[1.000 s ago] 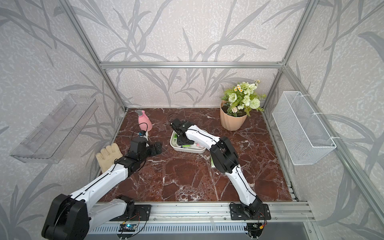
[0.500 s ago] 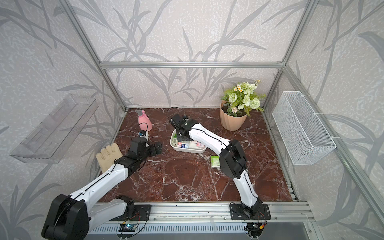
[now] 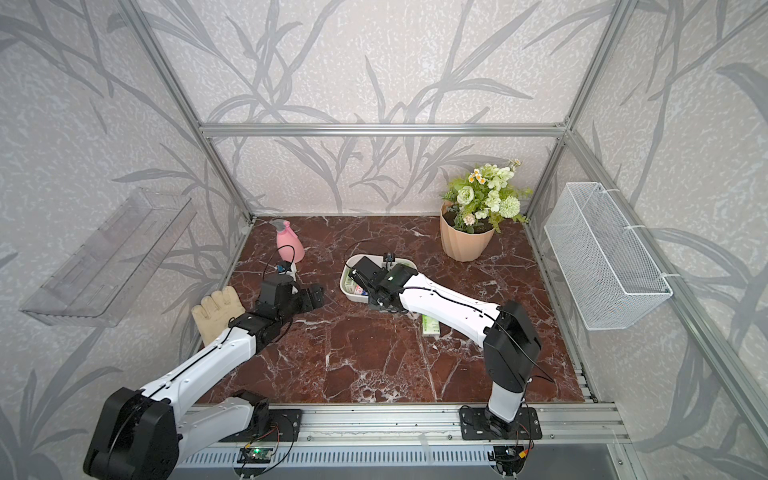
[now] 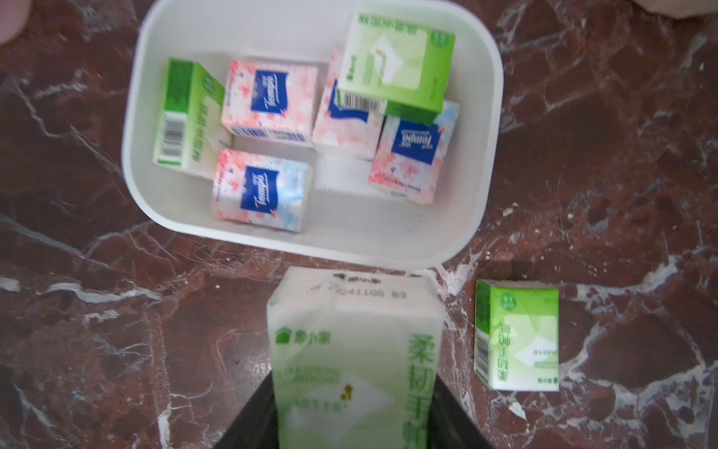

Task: Take the pocket tissues out of the storage box
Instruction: Pick up the pocket tissues from the storage box.

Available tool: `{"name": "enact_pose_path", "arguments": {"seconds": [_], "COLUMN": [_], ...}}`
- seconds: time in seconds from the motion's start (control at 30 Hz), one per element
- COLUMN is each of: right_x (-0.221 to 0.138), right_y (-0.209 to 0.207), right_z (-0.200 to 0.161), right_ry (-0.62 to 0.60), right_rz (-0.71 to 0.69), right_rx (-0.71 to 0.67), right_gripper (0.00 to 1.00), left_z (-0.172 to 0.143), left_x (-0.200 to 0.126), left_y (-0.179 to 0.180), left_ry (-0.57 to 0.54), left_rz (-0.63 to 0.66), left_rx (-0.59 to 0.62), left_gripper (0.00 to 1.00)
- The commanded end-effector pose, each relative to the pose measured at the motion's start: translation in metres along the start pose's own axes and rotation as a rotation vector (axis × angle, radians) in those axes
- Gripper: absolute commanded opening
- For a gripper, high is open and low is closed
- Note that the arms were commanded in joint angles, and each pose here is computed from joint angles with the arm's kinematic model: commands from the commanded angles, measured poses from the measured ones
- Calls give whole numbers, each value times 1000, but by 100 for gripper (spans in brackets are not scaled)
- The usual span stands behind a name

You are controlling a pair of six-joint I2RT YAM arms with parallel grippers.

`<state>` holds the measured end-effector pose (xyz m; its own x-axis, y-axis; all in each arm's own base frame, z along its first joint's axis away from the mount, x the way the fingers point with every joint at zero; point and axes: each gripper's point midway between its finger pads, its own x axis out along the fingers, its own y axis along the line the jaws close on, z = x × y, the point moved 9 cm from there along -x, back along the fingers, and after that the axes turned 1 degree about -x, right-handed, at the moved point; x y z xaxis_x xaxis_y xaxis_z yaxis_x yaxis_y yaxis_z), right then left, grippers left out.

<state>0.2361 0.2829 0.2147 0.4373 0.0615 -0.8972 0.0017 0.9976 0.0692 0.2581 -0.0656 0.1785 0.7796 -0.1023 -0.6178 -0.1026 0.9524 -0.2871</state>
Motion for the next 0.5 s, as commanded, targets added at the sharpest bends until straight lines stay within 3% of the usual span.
{"name": "enact_pose_path", "arguments": {"seconds": [0.0, 0.47], "right_x": [-5, 43], "right_y": [-4, -16], "right_z": [-19, -46], "right_ry": [1, 63], "right_rz": [-13, -116], "right_rx": [58, 95], "right_gripper": [51, 53], "left_z": [3, -2], "left_x": [1, 4], "left_y": [-2, -3], "left_ry": [11, 39], "left_rz": [-4, -31], "left_rx": [-15, -21], "left_gripper": [100, 100]}}
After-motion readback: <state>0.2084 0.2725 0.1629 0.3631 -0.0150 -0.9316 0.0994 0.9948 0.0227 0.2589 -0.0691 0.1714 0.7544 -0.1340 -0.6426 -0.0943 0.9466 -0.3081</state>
